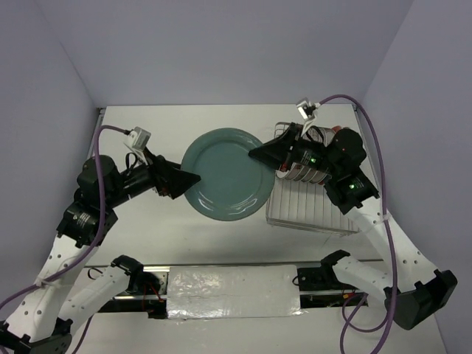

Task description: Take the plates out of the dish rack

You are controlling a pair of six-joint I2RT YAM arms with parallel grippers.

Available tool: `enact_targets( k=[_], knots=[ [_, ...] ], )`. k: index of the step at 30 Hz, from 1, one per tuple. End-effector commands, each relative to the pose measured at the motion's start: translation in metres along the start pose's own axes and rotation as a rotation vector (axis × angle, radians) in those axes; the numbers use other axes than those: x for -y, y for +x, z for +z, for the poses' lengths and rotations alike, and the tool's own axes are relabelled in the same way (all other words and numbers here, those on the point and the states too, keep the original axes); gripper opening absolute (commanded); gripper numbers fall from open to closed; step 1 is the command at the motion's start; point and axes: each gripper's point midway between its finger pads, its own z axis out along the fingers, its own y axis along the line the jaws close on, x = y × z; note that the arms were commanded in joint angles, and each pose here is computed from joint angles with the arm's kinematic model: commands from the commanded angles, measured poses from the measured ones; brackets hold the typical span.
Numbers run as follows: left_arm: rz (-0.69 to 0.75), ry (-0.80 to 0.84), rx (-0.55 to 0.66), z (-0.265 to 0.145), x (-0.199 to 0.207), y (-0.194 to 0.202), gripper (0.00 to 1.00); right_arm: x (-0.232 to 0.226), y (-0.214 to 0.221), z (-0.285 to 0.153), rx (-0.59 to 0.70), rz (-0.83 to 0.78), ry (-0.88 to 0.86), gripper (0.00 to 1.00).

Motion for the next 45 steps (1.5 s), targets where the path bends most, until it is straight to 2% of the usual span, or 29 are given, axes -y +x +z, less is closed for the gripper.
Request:
enact_targets(
  k=[1, 2, 4, 5, 6, 8, 9, 10, 11, 12, 13, 14, 15, 16, 17, 18, 19, 20, 21, 23, 24, 25, 29, 32, 37, 41, 45],
  knots=[
    [-0.002, -0.009, 0.051, 0.006, -0.002, -0.012, 0.92, -0.051, -0.033, 0.004, 0.100, -0.110, -0.166, 0.00],
    [0.001, 0.012, 0.049, 0.007, 0.001, -0.012, 0.90, -0.049, -0.031, 0.007, 0.091, -0.106, -0.162, 0.00],
    [0.000, 0.060, 0.057, 0.007, 0.009, -0.012, 0.77, -0.044, -0.018, 0.019, 0.055, -0.085, -0.160, 0.00],
    [0.030, 0.129, 0.084, 0.003, 0.023, -0.019, 0.62, -0.044, -0.013, 0.023, 0.044, -0.075, -0.163, 0.00],
    [0.025, 0.148, 0.088, 0.003, 0.026, -0.018, 0.31, -0.043, -0.006, 0.029, 0.039, -0.063, -0.176, 0.00],
    [0.029, 0.138, 0.129, -0.001, 0.027, -0.025, 0.00, -0.035, 0.002, 0.036, 0.033, -0.039, -0.172, 0.00],
    [0.024, 0.109, 0.143, -0.001, 0.023, -0.028, 0.00, -0.025, 0.005, 0.038, 0.037, -0.021, -0.140, 0.00],
    [0.016, 0.077, 0.154, -0.004, 0.019, -0.028, 0.00, -0.020, 0.006, 0.039, 0.043, -0.020, -0.118, 0.05],
    [0.002, 0.005, 0.194, -0.005, 0.007, -0.035, 0.00, -0.009, 0.012, 0.040, 0.028, -0.021, -0.070, 0.14],
    [-0.013, -0.052, 0.216, -0.007, -0.002, -0.038, 0.00, -0.001, 0.011, 0.038, 0.031, -0.023, -0.022, 0.27],
    [-0.032, -0.107, 0.238, -0.011, -0.010, -0.041, 0.00, 0.016, 0.001, 0.035, 0.082, -0.026, 0.088, 0.75],
    [-0.075, -0.236, 0.270, -0.016, -0.031, -0.045, 0.00, 0.035, 0.007, 0.029, 0.062, -0.006, 0.194, 1.00],
    [-0.097, -0.295, 0.274, -0.018, -0.041, -0.046, 0.00, 0.049, 0.005, 0.022, 0.079, 0.008, 0.282, 1.00],
    [-0.132, -0.348, 0.282, -0.017, -0.048, -0.051, 0.00, 0.070, -0.009, 0.005, 0.150, 0.014, 0.411, 1.00],
    [-0.162, -0.394, 0.250, -0.016, -0.057, -0.044, 0.00, 0.083, -0.008, -0.009, 0.163, 0.056, 0.492, 1.00],
    [-0.184, -0.488, 0.249, -0.011, -0.077, -0.044, 0.00, 0.096, -0.004, -0.021, 0.185, 0.083, 0.558, 1.00],
    [-0.198, -0.515, 0.264, -0.010, -0.079, -0.053, 0.00, 0.112, -0.011, -0.040, 0.250, 0.094, 0.648, 1.00],
    [-0.205, -0.556, 0.254, -0.008, -0.088, -0.053, 0.00, 0.109, -0.009, -0.057, 0.297, 0.114, 0.665, 1.00],
    [-0.213, -0.603, 0.240, 0.001, -0.103, -0.053, 0.00, 0.107, -0.010, -0.065, 0.327, 0.108, 0.666, 1.00],
    [-0.203, -0.632, 0.289, 0.008, -0.118, -0.073, 0.00, 0.095, -0.013, -0.081, 0.370, 0.080, 0.649, 1.00],
    [-0.225, -0.665, 0.252, 0.021, -0.139, -0.068, 0.00, 0.092, -0.013, -0.085, 0.371, 0.070, 0.653, 1.00],
    [-0.251, -0.632, 0.229, 0.030, -0.142, -0.070, 0.00, 0.090, -0.013, -0.089, 0.367, 0.058, 0.661, 1.00],
    [-0.318, -0.693, 0.185, 0.055, -0.222, -0.066, 0.00, 0.063, -0.007, -0.094, 0.260, -0.020, 0.600, 1.00],
    [-0.304, -0.647, 0.227, 0.068, -0.252, -0.076, 0.00, 0.041, 0.002, -0.089, 0.174, -0.051, 0.496, 1.00],
    [-0.367, -0.552, 0.207, 0.101, -0.301, -0.061, 0.00, 0.029, 0.019, -0.087, 0.082, -0.073, 0.422, 1.00],
    [-0.424, -0.574, 0.154, 0.114, -0.333, -0.029, 0.00, 0.036, 0.023, -0.095, 0.122, -0.069, 0.462, 1.00],
    [-0.531, -0.616, 0.132, 0.106, -0.370, 0.006, 0.08, 0.039, 0.023, -0.098, 0.099, -0.063, 0.493, 1.00]
  ],
)
